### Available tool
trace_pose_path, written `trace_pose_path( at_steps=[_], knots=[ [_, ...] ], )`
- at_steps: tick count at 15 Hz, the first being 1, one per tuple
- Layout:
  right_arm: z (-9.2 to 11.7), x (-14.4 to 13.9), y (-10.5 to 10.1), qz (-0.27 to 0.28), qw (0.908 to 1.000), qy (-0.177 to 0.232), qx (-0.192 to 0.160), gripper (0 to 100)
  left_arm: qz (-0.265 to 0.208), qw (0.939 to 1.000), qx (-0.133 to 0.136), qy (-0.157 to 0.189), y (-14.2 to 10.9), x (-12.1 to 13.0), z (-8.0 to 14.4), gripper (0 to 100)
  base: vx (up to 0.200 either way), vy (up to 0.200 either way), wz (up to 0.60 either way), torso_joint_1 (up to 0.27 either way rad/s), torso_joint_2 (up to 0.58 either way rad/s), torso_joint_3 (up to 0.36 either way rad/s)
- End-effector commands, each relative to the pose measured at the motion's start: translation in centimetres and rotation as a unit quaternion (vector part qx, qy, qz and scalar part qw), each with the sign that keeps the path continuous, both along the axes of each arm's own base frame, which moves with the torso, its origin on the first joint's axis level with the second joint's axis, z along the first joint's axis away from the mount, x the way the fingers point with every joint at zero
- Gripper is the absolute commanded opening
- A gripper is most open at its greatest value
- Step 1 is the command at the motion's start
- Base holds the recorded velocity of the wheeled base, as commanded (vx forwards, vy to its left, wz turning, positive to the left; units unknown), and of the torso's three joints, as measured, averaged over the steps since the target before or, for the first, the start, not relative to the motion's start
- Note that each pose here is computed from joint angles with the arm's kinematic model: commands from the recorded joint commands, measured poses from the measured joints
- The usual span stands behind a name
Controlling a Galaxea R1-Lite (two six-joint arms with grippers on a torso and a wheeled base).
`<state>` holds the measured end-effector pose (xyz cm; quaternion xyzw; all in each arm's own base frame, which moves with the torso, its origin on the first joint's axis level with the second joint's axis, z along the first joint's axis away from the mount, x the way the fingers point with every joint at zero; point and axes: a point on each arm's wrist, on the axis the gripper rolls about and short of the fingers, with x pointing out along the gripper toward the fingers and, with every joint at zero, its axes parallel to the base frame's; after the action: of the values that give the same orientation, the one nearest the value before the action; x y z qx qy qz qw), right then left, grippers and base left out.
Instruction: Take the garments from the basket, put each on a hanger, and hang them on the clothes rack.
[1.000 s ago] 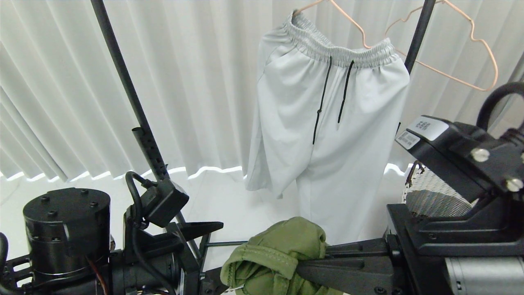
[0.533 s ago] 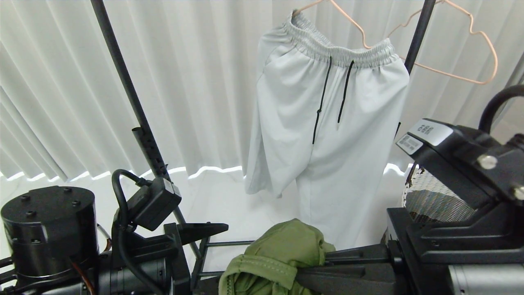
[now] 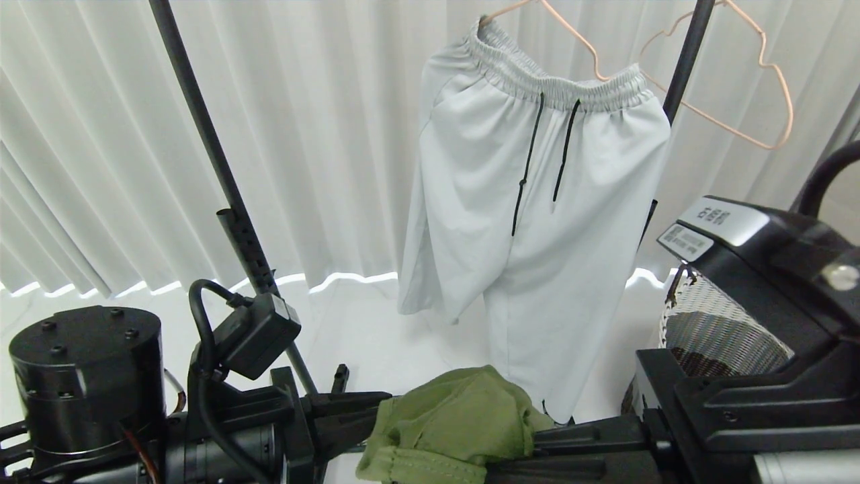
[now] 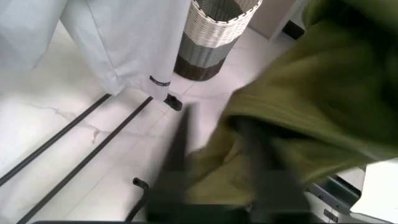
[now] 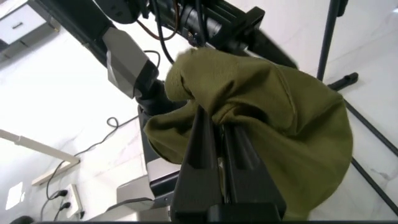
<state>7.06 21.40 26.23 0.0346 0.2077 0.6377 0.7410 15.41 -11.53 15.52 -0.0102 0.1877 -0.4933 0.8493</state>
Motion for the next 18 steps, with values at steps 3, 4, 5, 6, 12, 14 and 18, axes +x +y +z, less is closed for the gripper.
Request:
trace_pose_path(
  at_steps=[3, 4, 5, 6, 12, 14, 18],
  knots=[
    [-0.1, -0.1, -0.5, -0.005, 1.0, -0.001, 0.0, 0, 0.002, 1.0, 0.002, 0.003, 0.0, 0.1, -0.1, 0, 0.0, 0.0, 0.0, 0.0, 0.0, 0.0],
    [-0.5, -0.1, -0.7, -0.005, 1.0, 0.0, -0.006, 0, 0.006, 1.0, 0.001, 0.002, 0.1, 0.2, -0.1, 0, 0.0, 0.0, 0.0, 0.0, 0.0, 0.0],
    [-0.7, 0.1, -1.2, -0.014, 0.9999, 0.001, -0.007, 0, 0.019, 0.9998, 0.001, 0.002, 0.6, 0.5, -0.1, 0, 0.0, 0.0, 0.0, 0.0, 0.0, 0.0],
    [-0.8, 0.2, -1.4, -0.019, 0.9998, 0.0, -0.01, 0, 0.03, 0.9995, 0.0, -0.001, 0.9, 0.7, 0.0, 0, 0.0, 0.0, 0.0, 0.0, 0.0, 0.0],
    [-3.0, 2.0, -0.9, -0.096, 0.9938, 0.0, -0.056, 0, 0.078, 0.9942, -0.029, -0.068, 2.6, 0.3, 2.6, 0, 0.0, 0.0, 0.0, 0.0, 0.0, 0.0],
    [-3.8, 2.8, 0.3, -0.111, 0.992, -0.001, -0.06, 0, 0.079, 0.9919, -0.041, -0.09, 2.7, 0.1, 3.8, 0, 0.0, 0.0, 0.0, 0.0, 0.0, 0.0],
    [-5.5, 5.4, 2.2, -0.167, 0.9842, -0.006, -0.06, 0, 0.1, 0.9888, -0.039, -0.104, 2.8, 0.4, 4.3, 0, 0.0, 0.0, 0.0, 0.0, 0.0, 0.0]
  ],
)
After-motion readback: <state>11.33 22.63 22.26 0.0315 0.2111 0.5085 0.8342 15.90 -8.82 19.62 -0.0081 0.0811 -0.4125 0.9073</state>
